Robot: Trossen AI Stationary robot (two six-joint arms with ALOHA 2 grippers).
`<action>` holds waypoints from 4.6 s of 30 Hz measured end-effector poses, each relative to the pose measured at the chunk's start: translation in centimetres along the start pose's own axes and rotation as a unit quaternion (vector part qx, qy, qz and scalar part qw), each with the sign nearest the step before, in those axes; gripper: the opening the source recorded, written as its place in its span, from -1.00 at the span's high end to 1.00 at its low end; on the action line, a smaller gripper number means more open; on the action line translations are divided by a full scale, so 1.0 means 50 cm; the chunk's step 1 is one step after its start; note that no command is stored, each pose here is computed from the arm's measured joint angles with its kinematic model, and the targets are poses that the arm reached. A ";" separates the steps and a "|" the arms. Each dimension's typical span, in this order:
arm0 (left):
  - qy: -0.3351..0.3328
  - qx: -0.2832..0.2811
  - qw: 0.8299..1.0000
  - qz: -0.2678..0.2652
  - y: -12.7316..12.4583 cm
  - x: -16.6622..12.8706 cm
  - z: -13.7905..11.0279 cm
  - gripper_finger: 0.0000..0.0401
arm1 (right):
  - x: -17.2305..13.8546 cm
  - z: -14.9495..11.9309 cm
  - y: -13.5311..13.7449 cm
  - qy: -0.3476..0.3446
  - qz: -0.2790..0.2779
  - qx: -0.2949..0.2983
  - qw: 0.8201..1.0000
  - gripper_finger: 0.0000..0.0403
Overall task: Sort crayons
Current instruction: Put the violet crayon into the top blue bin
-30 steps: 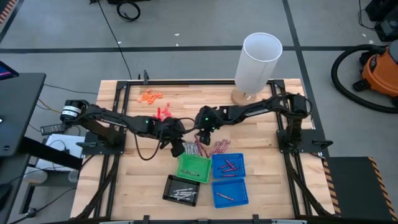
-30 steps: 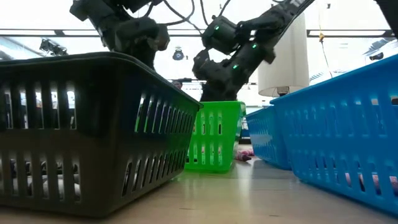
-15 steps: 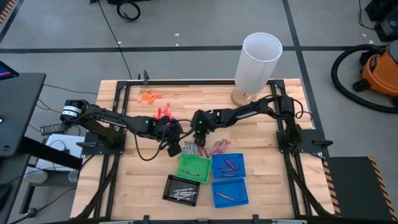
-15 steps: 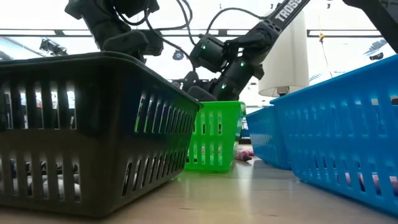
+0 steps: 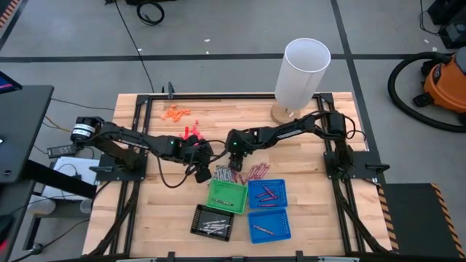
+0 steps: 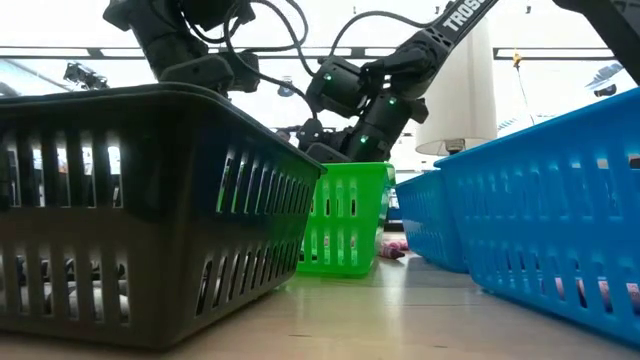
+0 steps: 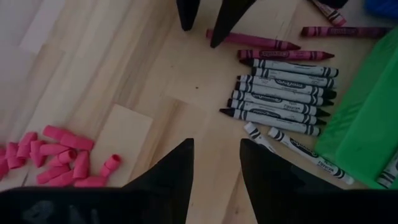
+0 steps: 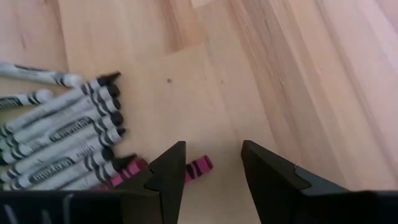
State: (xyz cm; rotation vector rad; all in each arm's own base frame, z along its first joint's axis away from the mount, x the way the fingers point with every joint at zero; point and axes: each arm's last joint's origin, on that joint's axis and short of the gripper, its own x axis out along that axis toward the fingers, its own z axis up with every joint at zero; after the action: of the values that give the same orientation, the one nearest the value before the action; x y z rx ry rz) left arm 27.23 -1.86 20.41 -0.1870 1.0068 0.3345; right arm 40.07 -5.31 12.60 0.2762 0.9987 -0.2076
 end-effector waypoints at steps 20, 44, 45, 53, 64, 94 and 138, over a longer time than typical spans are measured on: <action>-0.004 0.014 1.000 0.005 0.000 0.000 0.001 0.30 | -0.055 0.014 0.003 0.089 0.028 -0.156 0.983 0.24; 0.100 0.080 0.988 0.084 0.028 -0.068 -0.062 0.30 | -0.065 -0.018 0.047 0.110 0.139 -0.351 0.920 0.26; 0.102 0.082 0.987 0.089 0.030 -0.071 -0.063 0.30 | -0.065 -0.020 0.051 0.113 0.141 -0.353 0.918 0.26; 0.077 0.080 0.991 0.078 0.043 -0.119 -0.070 0.30 | -0.070 -0.033 0.100 0.116 0.117 -0.386 0.908 0.26; 0.018 0.058 0.996 0.059 0.059 -0.171 -0.070 0.30 | -0.068 -0.029 0.109 0.099 0.107 -0.375 0.916 0.26; -0.050 0.050 0.997 0.031 0.062 -0.199 -0.058 0.30 | -0.045 -0.055 0.073 0.103 0.098 -0.364 0.920 0.92; -0.283 0.068 0.955 0.063 0.074 -0.225 0.042 0.30 | -0.236 0.116 0.158 0.142 0.088 -0.008 0.986 0.84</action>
State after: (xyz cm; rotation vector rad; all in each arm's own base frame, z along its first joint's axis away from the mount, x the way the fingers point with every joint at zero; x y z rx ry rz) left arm 22.08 0.11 31.07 0.0978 0.4694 0.4040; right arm 40.84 0.85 26.65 0.3849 1.2507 0.0027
